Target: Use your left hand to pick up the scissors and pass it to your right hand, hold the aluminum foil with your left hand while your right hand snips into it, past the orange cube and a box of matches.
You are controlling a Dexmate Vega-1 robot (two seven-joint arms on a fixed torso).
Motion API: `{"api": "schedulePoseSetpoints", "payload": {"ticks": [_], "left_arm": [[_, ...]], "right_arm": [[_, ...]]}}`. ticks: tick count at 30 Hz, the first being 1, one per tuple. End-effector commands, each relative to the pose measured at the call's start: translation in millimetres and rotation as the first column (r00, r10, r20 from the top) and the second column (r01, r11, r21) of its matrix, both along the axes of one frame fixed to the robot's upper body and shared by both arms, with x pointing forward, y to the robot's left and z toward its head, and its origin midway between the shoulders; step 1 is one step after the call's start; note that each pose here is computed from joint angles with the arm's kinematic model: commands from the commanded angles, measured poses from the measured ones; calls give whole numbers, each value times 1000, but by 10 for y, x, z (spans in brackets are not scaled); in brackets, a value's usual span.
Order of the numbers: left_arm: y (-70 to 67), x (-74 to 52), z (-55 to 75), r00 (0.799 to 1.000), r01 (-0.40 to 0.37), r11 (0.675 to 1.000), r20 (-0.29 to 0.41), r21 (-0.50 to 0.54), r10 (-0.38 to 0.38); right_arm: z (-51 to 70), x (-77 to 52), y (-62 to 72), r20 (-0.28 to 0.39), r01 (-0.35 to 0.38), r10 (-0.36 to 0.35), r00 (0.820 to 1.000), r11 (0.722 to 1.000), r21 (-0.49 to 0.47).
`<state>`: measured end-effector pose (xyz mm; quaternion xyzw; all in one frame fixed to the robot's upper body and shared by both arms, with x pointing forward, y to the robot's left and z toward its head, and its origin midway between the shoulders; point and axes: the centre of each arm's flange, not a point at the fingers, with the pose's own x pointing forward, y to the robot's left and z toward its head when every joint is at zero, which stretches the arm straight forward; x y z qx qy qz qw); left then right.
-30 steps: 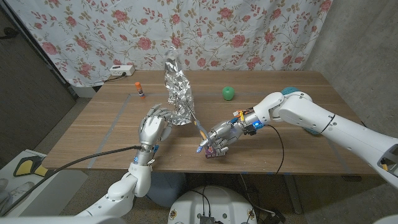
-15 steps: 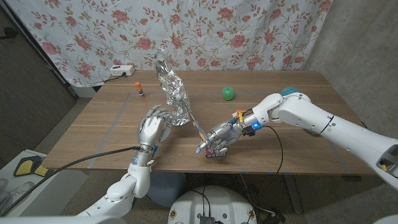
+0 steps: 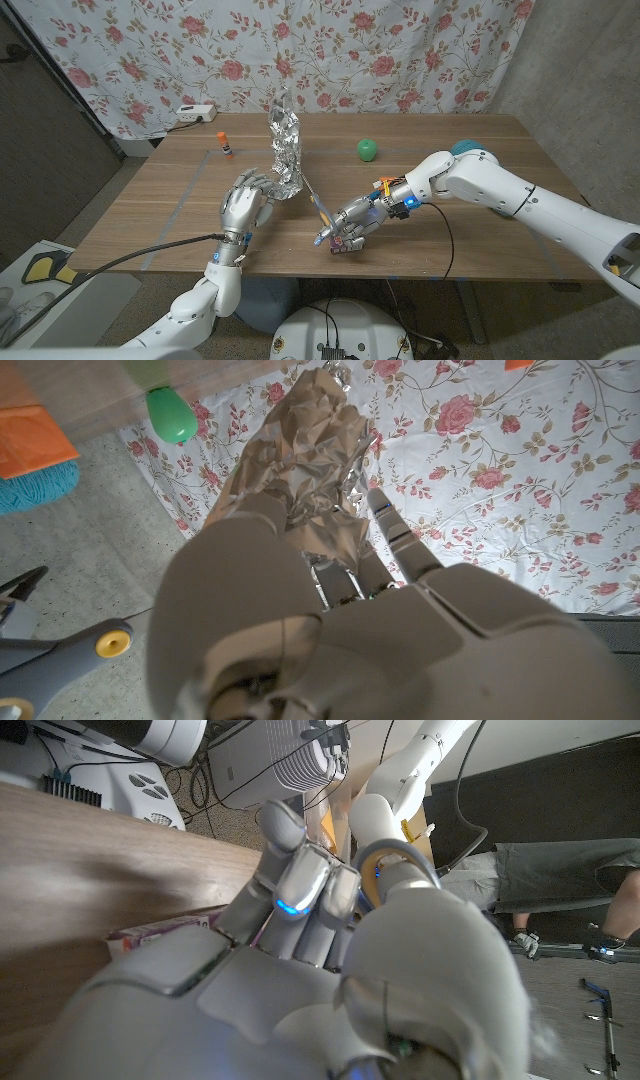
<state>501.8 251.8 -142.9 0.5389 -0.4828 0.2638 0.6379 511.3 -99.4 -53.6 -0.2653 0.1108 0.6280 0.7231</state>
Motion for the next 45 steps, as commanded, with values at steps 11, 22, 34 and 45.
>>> {"api": "schedulePoseSetpoints", "payload": {"ticks": [11, 22, 34, 45], "left_arm": [[147, 75, 142, 998, 4, 997, -57, -74, -8], [67, 110, 233, 995, -9, 1000, -97, -26, 6], [-4, 150, 264, 996, -8, 1000, -92, -16, 7], [26, 164, 255, 997, 1, 1000, -83, -30, -3]], "right_arm": [[67, 108, 51, 0, 11, -11, 1000, 999, 39], [89, 151, -17, -2, 13, -13, 1000, 998, 54], [80, 164, -108, 5, 17, -18, 1000, 998, 66], [90, 141, -59, 6, 23, -23, 1000, 997, 69]]}}
